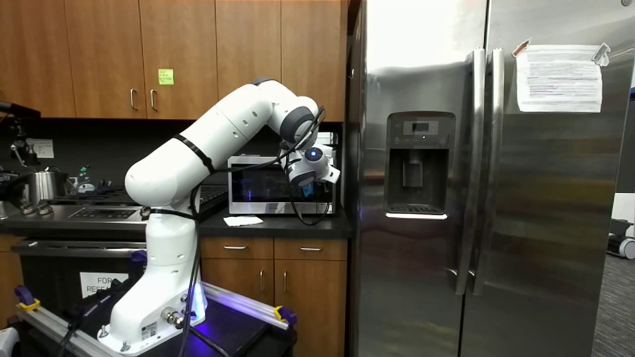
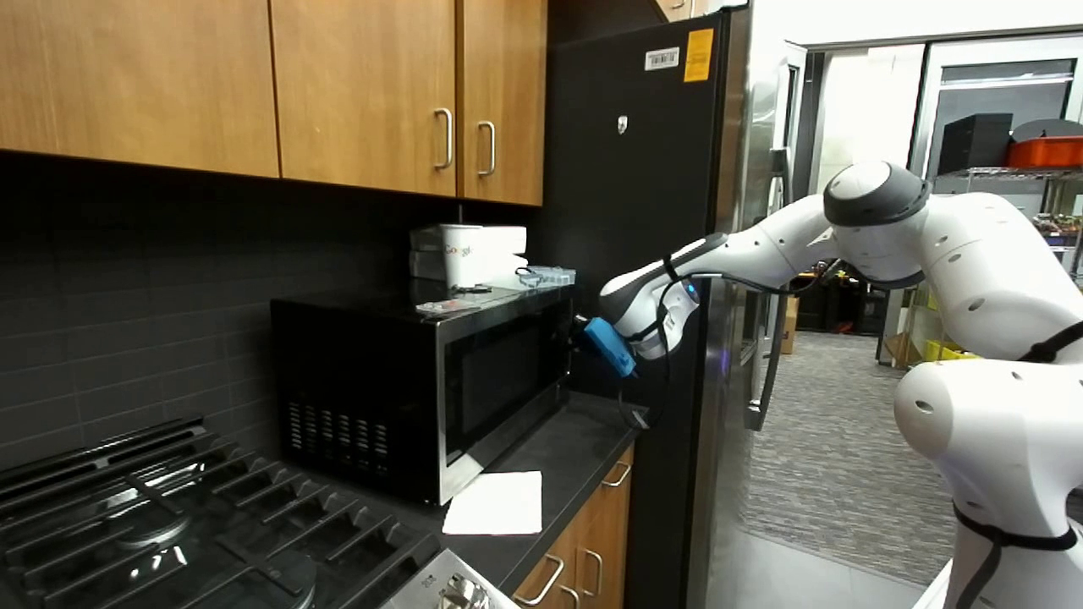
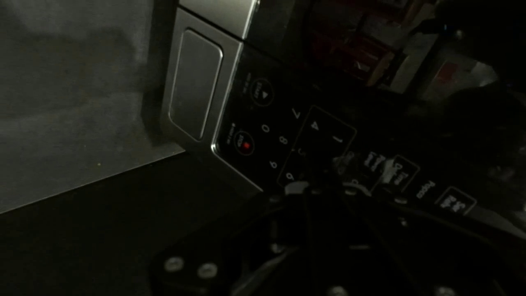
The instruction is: Press a button on the right side of the microwave
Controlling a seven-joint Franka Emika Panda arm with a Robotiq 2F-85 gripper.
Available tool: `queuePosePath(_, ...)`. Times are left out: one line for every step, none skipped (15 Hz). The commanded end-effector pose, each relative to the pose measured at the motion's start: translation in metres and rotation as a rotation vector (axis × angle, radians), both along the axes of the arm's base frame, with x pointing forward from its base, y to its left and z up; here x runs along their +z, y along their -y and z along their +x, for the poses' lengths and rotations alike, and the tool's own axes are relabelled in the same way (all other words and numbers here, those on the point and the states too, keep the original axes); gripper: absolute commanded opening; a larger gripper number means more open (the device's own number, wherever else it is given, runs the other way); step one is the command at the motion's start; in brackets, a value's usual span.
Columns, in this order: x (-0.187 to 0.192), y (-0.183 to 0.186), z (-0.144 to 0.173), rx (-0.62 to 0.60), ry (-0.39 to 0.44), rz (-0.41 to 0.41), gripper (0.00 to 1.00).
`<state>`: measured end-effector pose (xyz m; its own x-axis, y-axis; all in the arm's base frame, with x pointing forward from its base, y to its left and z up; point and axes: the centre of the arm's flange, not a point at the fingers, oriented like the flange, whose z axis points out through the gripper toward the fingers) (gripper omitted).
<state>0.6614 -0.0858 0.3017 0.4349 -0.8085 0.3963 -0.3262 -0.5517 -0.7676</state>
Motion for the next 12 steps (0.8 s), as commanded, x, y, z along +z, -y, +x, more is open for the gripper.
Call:
queuePosePath(-0.0005,-0.0001,0.0003,0.001,-0.004,0.005,0.01)
queuePosePath(-0.0005,-0.0006,0.0011,0.005,-0.008,0.01,0.05)
queuePosePath(-0.0012,-0.0003,0.0012,0.005,-0.012,0.012,0.11)
queuePosePath(-0.0022,0.0004,0.0009,0.003,-0.015,0.014,0.17)
queuePosePath(-0.0028,0.0008,0.0008,0.003,-0.016,0.015,0.19)
queuePosePath(-0.0028,0.001,0.0008,0.002,-0.016,0.015,0.19)
queuePosePath(-0.0027,0.0011,0.0008,0.002,-0.016,0.015,0.19)
queuePosePath(-0.0027,0.0011,0.0008,0.002,-0.016,0.015,0.19)
queuePosePath(-0.0027,0.0011,0.0008,0.002,-0.016,0.015,0.19)
queuePosePath(-0.0027,0.0011,0.0008,0.002,-0.016,0.015,0.19)
queuePosePath(-0.0027,0.0012,0.0008,0.002,-0.016,0.015,0.19)
queuePosePath(-0.0027,0.0011,0.0008,0.002,-0.016,0.015,0.19)
